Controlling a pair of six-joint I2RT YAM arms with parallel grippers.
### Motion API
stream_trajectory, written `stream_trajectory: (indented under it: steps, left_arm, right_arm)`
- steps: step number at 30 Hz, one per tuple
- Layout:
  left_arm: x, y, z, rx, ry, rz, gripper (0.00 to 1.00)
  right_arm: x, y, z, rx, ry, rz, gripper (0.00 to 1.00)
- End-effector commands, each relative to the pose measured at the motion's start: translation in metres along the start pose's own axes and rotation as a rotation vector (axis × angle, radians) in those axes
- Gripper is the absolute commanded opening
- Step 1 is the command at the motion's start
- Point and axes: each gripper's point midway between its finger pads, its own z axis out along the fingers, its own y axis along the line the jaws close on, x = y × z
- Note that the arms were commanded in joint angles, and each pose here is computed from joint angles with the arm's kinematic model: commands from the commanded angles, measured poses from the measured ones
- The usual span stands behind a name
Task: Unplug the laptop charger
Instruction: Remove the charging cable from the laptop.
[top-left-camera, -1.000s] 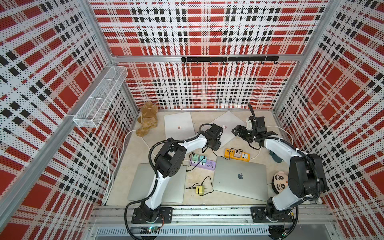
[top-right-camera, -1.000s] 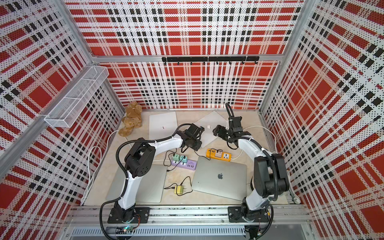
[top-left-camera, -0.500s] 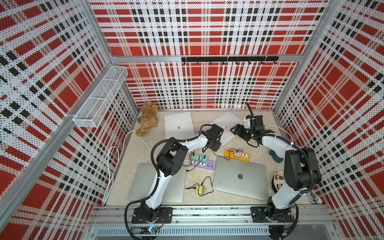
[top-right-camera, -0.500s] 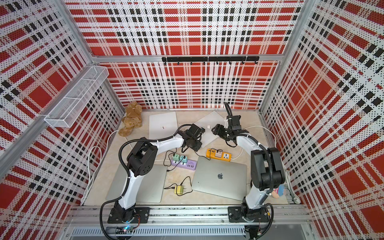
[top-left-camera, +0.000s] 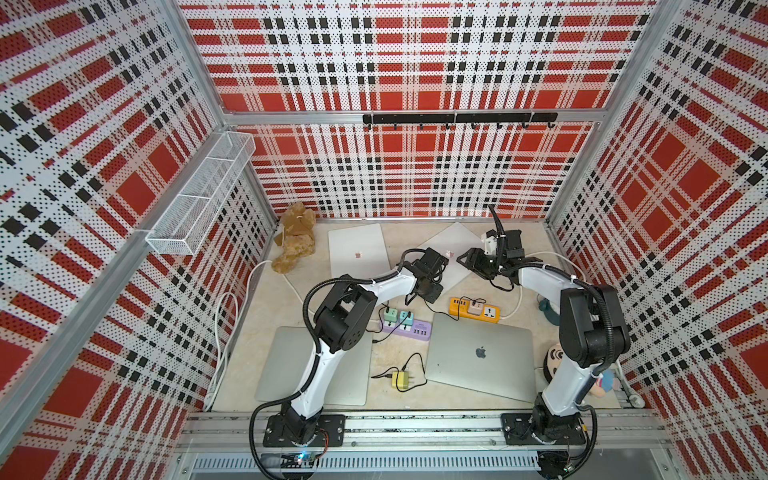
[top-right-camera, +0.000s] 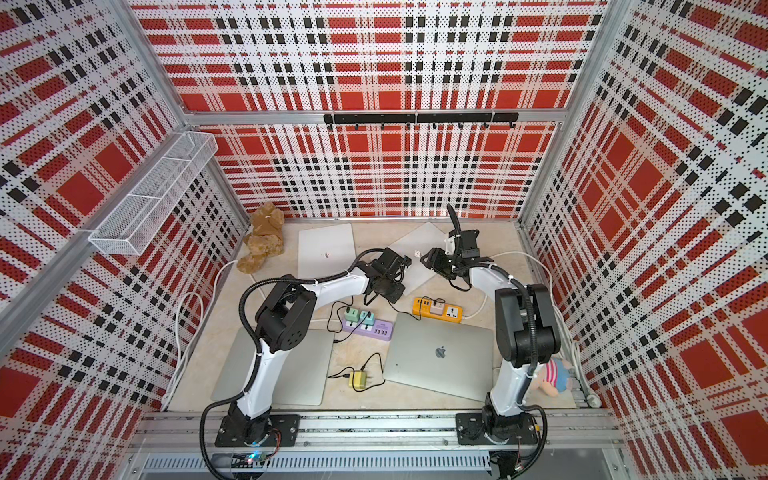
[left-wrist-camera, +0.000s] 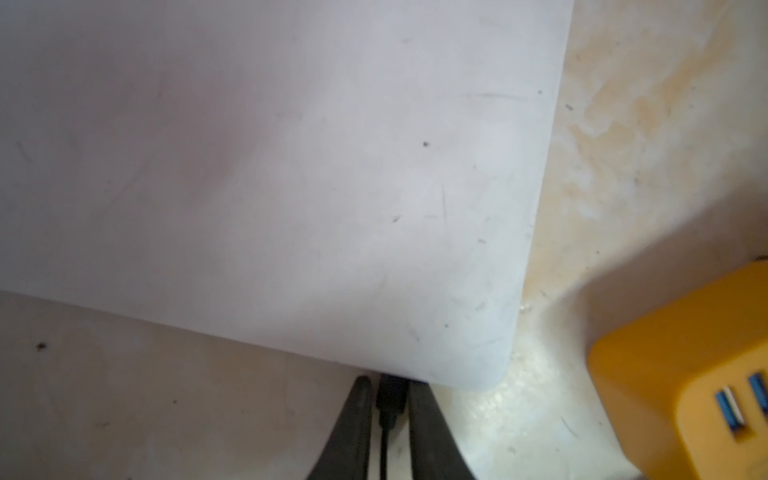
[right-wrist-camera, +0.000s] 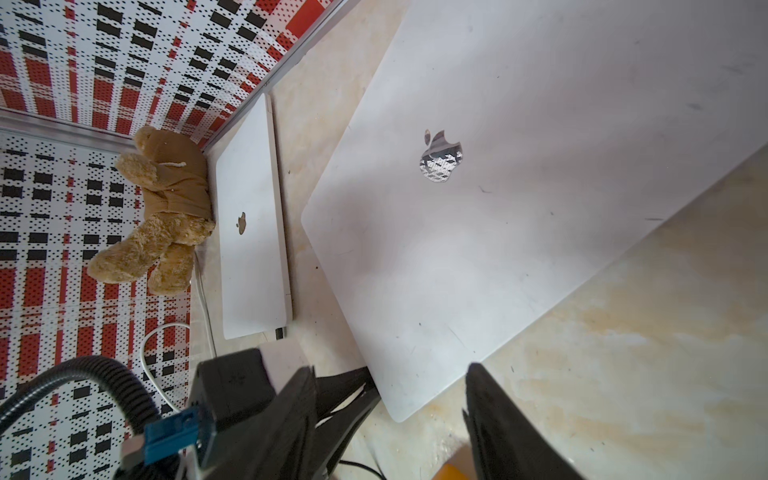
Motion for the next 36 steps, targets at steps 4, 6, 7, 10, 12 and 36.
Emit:
stream_trajectory:
  steps: [4,6,7,10,12,36]
  left_arm:
    - [0.003,-0.003,0.009,0.024,0.006,-0.003,0.15]
    - [0.004,-0.001,0.009,0.02,0.009,-0.008,0.14]
    - [0.005,0.0,0.009,0.014,0.01,-0.01,0.13]
    - [0.005,0.002,0.009,0.003,0.011,-0.021,0.1]
    - [0.005,0.002,0.009,0.002,0.011,-0.027,0.09]
    - [0.009,0.011,0.003,-0.042,0.013,-0.054,0.06]
  right_arm:
    - [-0.004,0.001,0.009,-0.048,0.011,0.02,0.57]
    - [-0.001,-0.001,0.013,-0.053,0.023,0.028,0.57]
    - [0.0,-0.002,0.014,-0.053,0.028,0.032,0.56]
    - [0.004,-0.004,0.018,-0.06,0.039,0.047,0.55]
    - [0.006,-0.006,0.021,-0.069,0.046,0.059,0.54]
    - [0.034,-0.043,0.056,-0.022,0.109,0.153,0.25]
